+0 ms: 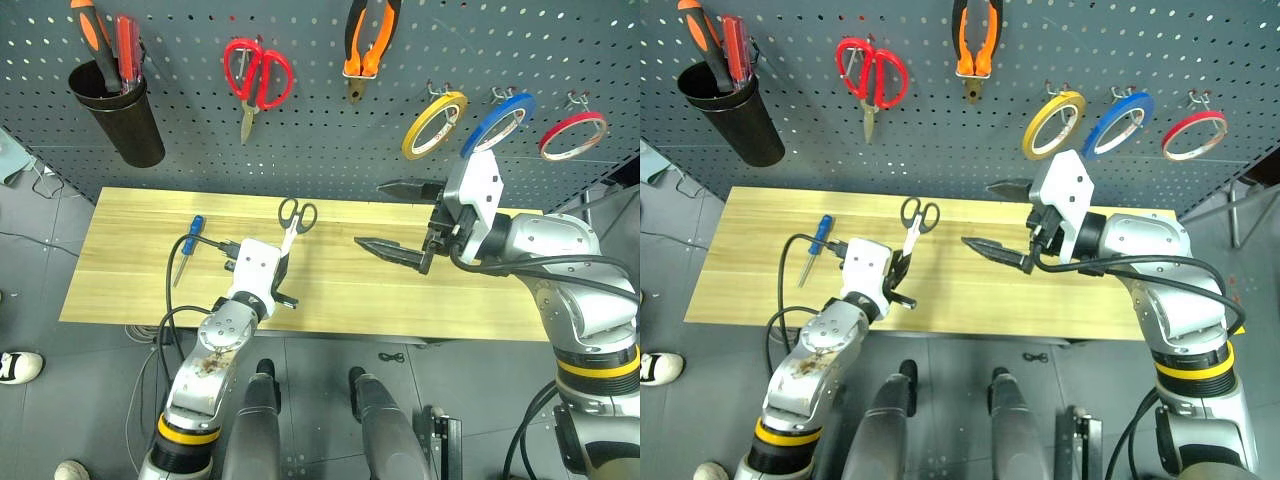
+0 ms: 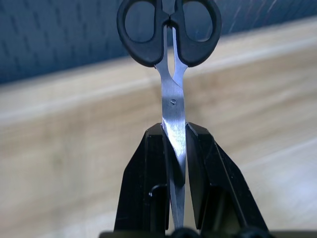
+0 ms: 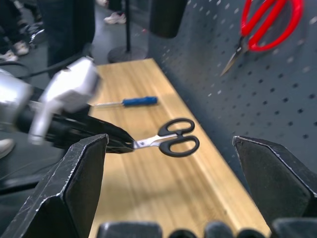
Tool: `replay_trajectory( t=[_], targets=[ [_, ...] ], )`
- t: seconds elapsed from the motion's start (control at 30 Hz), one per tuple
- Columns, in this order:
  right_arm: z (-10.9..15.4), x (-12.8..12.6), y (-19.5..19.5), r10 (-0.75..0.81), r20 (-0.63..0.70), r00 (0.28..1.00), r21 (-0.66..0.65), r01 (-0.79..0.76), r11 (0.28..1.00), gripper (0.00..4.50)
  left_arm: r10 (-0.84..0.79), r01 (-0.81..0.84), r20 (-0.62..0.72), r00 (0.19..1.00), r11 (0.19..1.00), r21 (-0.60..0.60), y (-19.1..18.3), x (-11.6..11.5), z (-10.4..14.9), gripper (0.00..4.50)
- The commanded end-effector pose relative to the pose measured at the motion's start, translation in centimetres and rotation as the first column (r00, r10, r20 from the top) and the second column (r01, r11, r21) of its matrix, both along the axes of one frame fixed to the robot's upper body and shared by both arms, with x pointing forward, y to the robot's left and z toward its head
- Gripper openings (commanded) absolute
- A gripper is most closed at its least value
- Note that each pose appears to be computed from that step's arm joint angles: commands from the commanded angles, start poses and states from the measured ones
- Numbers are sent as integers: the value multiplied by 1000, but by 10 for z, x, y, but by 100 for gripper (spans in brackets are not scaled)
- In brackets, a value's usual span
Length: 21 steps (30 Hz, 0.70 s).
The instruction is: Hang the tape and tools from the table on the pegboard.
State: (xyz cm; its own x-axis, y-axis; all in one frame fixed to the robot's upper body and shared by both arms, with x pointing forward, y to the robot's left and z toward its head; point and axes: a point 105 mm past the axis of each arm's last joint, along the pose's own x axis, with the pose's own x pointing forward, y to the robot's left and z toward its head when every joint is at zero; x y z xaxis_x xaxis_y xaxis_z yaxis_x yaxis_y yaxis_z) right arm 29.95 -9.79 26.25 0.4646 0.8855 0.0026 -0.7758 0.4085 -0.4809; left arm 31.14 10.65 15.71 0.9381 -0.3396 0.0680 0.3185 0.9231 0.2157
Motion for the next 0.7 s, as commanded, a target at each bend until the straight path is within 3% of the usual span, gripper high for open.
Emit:
replay_trajectory(
  t=[0.03,0.27,0.57,0.7],
  targets=[
    [25,-13,1,26,112,993,57,-32,998,450,-53,55,182,982,998,-6,-2,-20,31,7],
    [40,-19,2,32,142,989,107,-47,993,450,6,0,407,913,1000,-17,8,-23,76,7],
    [60,-19,14,73,148,986,162,-97,982,450,111,-90,505,856,994,-68,25,-13,114,7],
    [62,-18,17,83,158,984,159,-109,981,450,156,-129,506,849,988,-89,31,-7,118,7]
  ],
)
